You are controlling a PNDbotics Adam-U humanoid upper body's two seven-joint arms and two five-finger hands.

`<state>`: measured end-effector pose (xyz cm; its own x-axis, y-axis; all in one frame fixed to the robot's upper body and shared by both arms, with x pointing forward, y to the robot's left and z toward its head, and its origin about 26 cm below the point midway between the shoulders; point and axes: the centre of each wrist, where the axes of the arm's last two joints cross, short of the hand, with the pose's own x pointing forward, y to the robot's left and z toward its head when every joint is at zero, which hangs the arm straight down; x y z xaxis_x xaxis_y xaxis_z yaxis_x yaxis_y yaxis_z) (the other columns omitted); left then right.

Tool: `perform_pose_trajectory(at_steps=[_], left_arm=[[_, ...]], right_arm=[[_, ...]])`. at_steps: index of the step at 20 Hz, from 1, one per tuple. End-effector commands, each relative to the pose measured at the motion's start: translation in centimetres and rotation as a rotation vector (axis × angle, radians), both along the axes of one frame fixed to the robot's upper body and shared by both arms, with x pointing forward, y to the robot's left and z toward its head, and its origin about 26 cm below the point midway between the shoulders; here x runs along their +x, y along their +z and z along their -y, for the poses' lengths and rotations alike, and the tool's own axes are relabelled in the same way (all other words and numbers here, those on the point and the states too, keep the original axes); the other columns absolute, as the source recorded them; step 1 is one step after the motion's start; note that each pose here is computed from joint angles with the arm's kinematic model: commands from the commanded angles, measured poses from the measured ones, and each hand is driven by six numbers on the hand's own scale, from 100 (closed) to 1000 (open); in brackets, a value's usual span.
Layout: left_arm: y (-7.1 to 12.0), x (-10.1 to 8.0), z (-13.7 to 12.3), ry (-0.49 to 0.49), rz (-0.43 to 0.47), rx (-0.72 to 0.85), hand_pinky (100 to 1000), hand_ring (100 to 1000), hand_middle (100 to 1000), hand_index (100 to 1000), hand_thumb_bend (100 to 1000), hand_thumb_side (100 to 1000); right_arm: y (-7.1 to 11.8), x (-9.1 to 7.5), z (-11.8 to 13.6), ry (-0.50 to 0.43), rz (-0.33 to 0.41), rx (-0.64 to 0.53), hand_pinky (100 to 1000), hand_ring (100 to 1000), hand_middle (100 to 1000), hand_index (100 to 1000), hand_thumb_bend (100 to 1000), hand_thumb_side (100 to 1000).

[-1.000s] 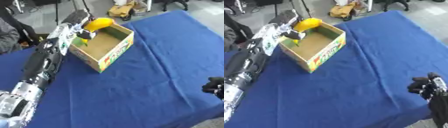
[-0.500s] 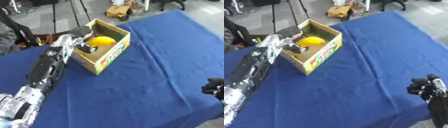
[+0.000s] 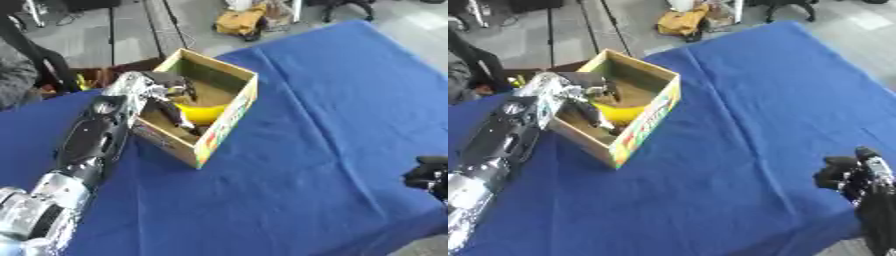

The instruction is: Pick up objects on the table and place them in the box.

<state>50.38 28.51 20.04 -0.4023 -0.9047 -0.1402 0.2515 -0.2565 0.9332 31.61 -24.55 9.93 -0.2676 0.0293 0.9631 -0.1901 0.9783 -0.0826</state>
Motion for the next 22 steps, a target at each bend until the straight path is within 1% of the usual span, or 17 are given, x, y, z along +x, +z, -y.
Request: perform_pose_trajectory(at_steps=[1, 3, 5, 6, 7, 9, 10, 12, 13, 14, 17, 20, 22], left_arm=[[2.6, -0.2, -0.8, 0.006, 0.122, -0.045, 905, 857, 838, 832, 936, 916], [2.9, -0.3, -0.8, 0.001, 0.179, -0.074, 899, 851, 832, 827, 934, 921], [2.7, -0.3, -0.8, -0.001, 0.202, -0.084, 899, 851, 832, 827, 934, 921], [2.9, -0.3, -0.8, -0.002, 0.213, -0.088, 849, 791, 735, 764, 856, 931], [3.8, -0.3, -0.8, -0.011, 0.247, -0.107, 842, 783, 720, 753, 842, 930], [5.5, -0.6, -1.4, -0.034, 0.327, -0.162, 807, 746, 664, 716, 753, 905], [6.1, -0.9, -1.8, -0.041, 0.367, -0.189, 777, 718, 629, 695, 625, 871], [7.1, -1.6, -2.7, -0.048, 0.444, -0.245, 749, 695, 607, 685, 522, 839], [7.3, -1.9, -3.1, -0.049, 0.479, -0.275, 735, 687, 602, 680, 484, 824], [7.4, -2.3, -3.5, -0.047, 0.511, -0.305, 727, 683, 600, 678, 469, 815], [6.6, -3.4, -4.6, -0.036, 0.584, -0.394, 704, 674, 594, 670, 423, 798], [5.1, -4.5, -5.2, -0.028, 0.635, -0.464, 689, 668, 588, 669, 394, 803], [3.9, -5.2, -5.1, -0.014, 0.659, -0.516, 681, 662, 584, 670, 388, 812]], right_arm=[[0.5, 0.0, 0.3, -0.001, 0.02, -0.022, 662, 615, 523, 657, 100, 955], [0.5, 0.0, 0.3, -0.002, 0.02, -0.022, 662, 615, 523, 657, 100, 954], [0.5, 0.0, 0.3, -0.002, 0.02, -0.022, 662, 615, 523, 657, 100, 954], [0.5, 0.0, 0.3, -0.002, 0.018, -0.022, 662, 615, 523, 657, 100, 954], [0.3, -0.1, 0.4, -0.006, 0.013, -0.022, 662, 615, 523, 657, 100, 954], [0.2, -0.2, 0.7, -0.016, 0.008, -0.021, 662, 615, 523, 657, 100, 953], [0.1, -0.2, 0.8, -0.021, 0.006, -0.021, 662, 615, 523, 657, 100, 952], [-0.1, -0.3, 1.1, -0.036, 0.002, -0.019, 662, 615, 523, 657, 100, 952], [-0.2, -0.4, 1.2, -0.044, 0.0, -0.018, 662, 615, 523, 657, 100, 952], [-0.3, -0.5, 1.3, -0.05, -0.003, -0.015, 662, 615, 523, 657, 100, 951], [-0.7, -0.7, 1.6, -0.068, -0.012, -0.009, 662, 615, 523, 656, 100, 950], [-0.9, -1.0, 1.9, -0.082, -0.014, -0.004, 662, 615, 523, 656, 100, 949], [-0.9, -1.2, 2.1, -0.092, -0.012, -0.003, 661, 615, 523, 656, 100, 948]])
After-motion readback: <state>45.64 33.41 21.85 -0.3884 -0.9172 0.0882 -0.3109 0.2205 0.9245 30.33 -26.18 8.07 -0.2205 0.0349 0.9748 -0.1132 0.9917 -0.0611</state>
